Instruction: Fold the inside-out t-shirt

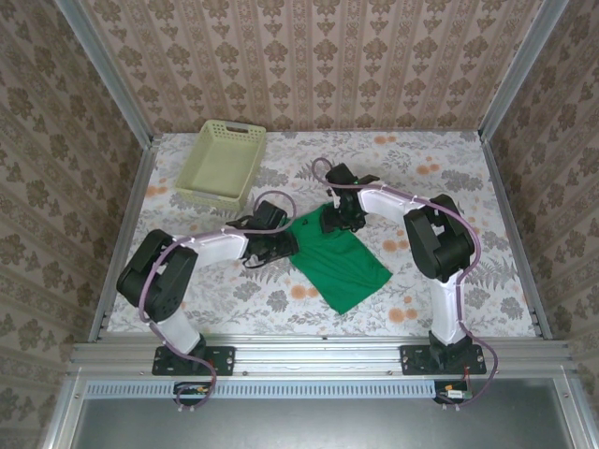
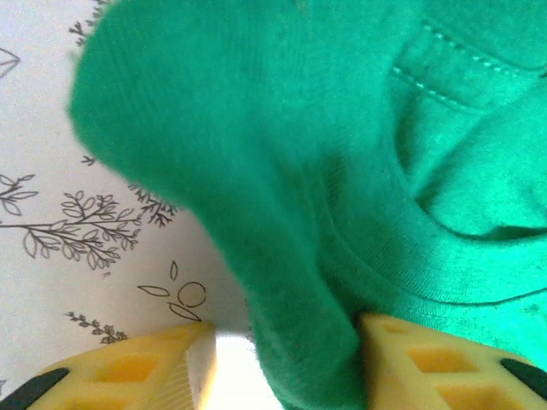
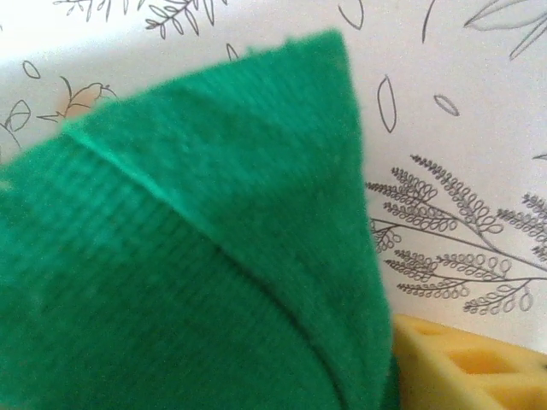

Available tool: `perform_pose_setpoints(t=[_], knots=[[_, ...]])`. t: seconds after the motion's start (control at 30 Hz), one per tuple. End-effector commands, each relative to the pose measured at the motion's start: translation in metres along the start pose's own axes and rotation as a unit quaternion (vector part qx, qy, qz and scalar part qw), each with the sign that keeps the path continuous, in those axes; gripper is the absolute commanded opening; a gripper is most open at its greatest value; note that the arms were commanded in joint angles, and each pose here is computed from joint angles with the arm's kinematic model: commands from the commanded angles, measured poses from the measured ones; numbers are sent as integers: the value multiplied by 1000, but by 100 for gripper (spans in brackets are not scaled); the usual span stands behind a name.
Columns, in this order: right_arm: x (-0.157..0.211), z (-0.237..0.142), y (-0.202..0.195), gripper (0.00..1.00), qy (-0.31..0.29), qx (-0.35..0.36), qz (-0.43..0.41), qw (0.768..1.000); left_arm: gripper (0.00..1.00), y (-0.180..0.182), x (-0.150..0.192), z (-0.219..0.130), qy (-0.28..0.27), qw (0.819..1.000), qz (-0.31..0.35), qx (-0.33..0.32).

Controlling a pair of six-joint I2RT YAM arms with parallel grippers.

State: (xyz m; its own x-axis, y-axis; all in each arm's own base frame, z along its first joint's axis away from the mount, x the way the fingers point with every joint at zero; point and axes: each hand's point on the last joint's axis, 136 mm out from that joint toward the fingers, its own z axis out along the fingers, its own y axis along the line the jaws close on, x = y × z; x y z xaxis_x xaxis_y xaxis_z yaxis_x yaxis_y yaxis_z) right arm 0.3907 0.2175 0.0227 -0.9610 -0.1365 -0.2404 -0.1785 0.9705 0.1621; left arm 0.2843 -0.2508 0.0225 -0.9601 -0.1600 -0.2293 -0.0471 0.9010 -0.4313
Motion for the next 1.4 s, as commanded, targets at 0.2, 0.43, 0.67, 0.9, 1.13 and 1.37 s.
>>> perform_pose_setpoints(t=[0.2,0.43,0.67,0.9,1.13,1.37], knots=[[43,0,15,34,14,-62,63,996,38,-43,-21,34,-10,996,32,85],[62,-13,25,21,-2,-98,108,989,33,-61,-19,32,-8,992,56,113],[68,-24,16,6,-38,-85,151,984,22,-62,-13,32,-5,992,61,111],[53,-49,14,0,-81,-104,159,978,3,-70,-15,11,-25,987,56,148],[44,-76,7,0,-118,-107,163,974,0,-78,-26,-32,-76,980,60,172],[25,-104,-6,0,-150,-129,173,965,0,-81,-46,-73,-131,971,65,191]])
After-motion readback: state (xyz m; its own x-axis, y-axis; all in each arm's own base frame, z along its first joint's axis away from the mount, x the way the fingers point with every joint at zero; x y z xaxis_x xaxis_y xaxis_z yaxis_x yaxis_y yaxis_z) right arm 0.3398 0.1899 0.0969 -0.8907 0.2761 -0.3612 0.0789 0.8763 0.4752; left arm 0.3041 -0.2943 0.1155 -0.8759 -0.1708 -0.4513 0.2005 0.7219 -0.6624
